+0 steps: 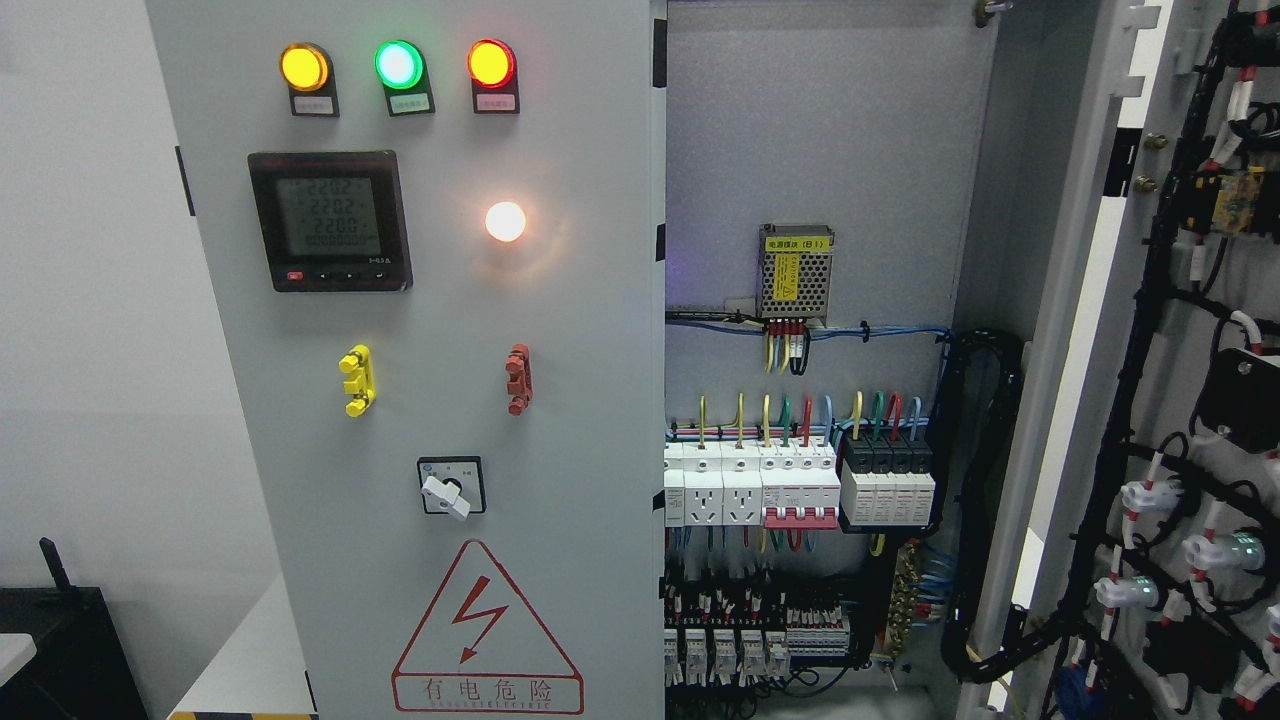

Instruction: Open door with both hands

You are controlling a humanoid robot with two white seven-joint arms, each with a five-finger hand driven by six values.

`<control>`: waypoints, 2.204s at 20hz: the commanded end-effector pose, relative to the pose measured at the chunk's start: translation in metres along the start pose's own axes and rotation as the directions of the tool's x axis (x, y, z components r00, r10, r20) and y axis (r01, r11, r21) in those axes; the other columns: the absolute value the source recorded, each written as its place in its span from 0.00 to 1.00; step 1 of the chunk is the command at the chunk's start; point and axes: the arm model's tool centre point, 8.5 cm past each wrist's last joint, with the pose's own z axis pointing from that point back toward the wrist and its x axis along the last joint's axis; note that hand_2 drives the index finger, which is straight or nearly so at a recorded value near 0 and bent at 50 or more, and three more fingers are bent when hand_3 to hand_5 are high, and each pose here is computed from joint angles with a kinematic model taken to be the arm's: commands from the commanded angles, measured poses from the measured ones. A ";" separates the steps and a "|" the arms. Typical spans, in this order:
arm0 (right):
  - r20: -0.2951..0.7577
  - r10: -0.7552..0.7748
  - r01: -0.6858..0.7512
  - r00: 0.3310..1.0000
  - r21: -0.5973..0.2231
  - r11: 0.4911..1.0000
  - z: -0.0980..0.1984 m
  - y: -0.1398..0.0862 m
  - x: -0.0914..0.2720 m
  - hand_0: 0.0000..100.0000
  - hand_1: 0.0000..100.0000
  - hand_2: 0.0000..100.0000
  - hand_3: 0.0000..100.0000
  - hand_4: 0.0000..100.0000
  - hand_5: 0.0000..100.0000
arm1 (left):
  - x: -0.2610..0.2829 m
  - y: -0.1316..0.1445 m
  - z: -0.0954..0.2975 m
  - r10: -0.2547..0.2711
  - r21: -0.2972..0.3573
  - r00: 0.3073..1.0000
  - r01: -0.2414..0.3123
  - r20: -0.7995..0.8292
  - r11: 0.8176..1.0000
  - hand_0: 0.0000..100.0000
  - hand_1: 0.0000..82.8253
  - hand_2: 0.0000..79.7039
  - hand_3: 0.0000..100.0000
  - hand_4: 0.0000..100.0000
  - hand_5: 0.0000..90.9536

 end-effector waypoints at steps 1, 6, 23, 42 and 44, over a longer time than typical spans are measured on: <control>0.346 0.069 -0.061 0.936 -0.035 0.998 0.045 -0.029 0.083 0.11 0.00 0.00 0.00 0.00 0.00 | -0.048 -0.105 -0.018 0.061 -0.096 0.986 -0.076 -0.154 0.992 0.00 0.00 0.00 0.00 0.03 0.00; 0.487 0.114 -0.111 0.866 -0.036 0.993 0.088 -0.033 0.099 0.11 0.00 0.00 0.00 0.00 0.00 | -0.032 -0.108 -0.023 0.161 -0.073 0.979 -0.171 -0.124 0.983 0.00 0.00 0.00 0.00 0.03 0.00; 0.772 0.104 -0.176 0.627 0.010 0.984 0.164 -0.002 0.159 0.11 0.00 0.00 0.00 0.00 0.00 | 0.004 -0.123 -0.034 0.226 -0.045 0.971 -0.230 -0.082 0.972 0.00 0.00 0.00 0.00 0.03 0.00; 0.986 0.054 -0.239 0.158 -0.015 0.971 0.221 0.020 0.300 0.11 0.00 0.00 0.00 0.00 0.00 | 0.003 -0.131 -0.034 0.065 -0.094 0.993 -0.075 -0.101 0.993 0.00 0.00 0.00 0.00 0.03 0.00; 0.994 0.050 -0.237 0.101 -0.025 0.971 0.227 0.022 0.324 0.11 0.00 0.00 0.00 0.00 0.00 | 0.003 -0.132 -0.034 0.055 -0.097 0.993 -0.065 -0.103 0.993 0.00 0.00 0.00 0.00 0.03 0.00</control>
